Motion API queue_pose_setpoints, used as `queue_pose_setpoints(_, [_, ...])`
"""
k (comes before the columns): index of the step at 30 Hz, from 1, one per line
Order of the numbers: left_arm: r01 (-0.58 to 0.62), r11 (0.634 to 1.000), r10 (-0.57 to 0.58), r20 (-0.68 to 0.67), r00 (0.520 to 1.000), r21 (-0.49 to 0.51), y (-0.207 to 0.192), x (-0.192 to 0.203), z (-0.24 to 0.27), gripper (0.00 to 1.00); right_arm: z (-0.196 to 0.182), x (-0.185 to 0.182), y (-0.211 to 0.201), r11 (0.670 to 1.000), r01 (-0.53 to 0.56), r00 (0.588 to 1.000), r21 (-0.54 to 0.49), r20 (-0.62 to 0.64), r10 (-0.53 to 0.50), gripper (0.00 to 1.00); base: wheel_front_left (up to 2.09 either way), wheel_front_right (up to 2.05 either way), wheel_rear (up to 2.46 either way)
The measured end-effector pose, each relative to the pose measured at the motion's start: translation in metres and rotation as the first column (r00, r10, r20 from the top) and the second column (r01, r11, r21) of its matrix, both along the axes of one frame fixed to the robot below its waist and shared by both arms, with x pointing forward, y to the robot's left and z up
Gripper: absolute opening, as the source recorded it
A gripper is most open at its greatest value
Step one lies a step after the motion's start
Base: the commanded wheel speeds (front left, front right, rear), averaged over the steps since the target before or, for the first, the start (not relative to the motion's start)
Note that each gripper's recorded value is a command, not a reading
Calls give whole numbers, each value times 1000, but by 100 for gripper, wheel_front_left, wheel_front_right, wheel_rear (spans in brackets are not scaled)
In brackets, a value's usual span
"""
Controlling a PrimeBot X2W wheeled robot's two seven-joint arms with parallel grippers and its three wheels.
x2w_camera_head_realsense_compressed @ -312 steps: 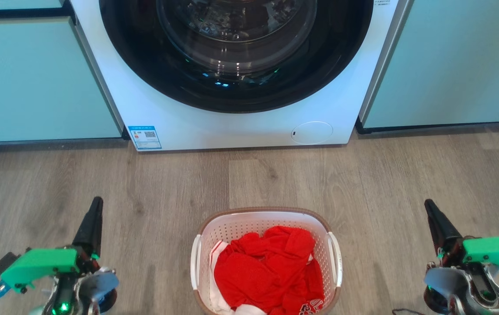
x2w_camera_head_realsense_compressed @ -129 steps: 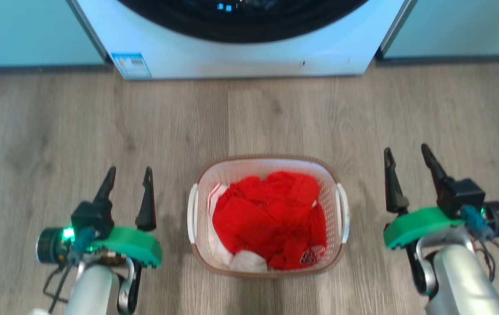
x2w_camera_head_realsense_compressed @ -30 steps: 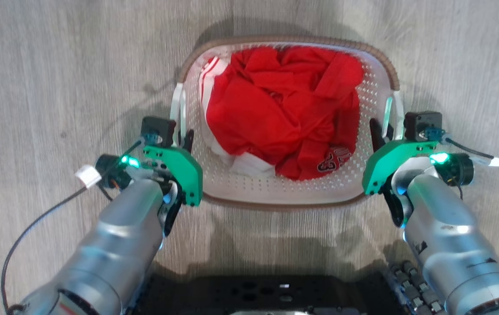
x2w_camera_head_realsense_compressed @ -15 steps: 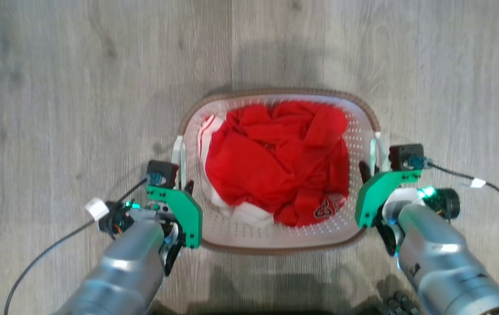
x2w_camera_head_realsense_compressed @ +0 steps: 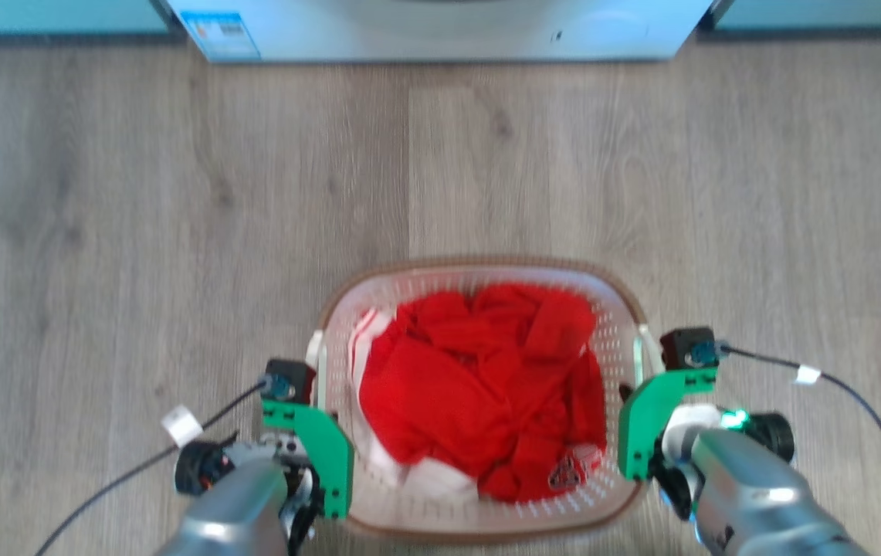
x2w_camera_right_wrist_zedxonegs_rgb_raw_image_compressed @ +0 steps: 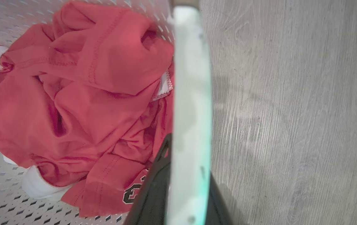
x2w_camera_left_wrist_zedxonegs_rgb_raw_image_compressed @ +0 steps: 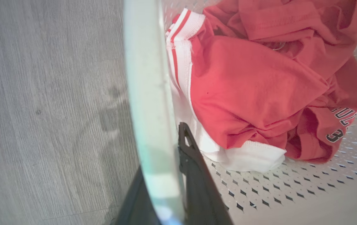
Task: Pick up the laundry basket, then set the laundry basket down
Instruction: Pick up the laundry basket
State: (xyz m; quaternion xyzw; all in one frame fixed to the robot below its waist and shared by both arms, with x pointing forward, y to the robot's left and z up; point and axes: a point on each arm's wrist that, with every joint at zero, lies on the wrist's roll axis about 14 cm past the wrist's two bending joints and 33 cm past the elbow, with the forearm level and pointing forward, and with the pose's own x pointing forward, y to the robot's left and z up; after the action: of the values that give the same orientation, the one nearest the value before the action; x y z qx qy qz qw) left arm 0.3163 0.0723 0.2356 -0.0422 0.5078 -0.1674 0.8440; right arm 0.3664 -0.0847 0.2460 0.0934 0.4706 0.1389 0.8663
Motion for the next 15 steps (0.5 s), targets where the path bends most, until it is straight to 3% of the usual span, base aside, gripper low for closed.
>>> queue_pose_setpoints(15, [50,998,-50,-11,999,30,6,-30,28,0,32,-41,5,999,-49,998,-2,-41,49,0,0,0,0])
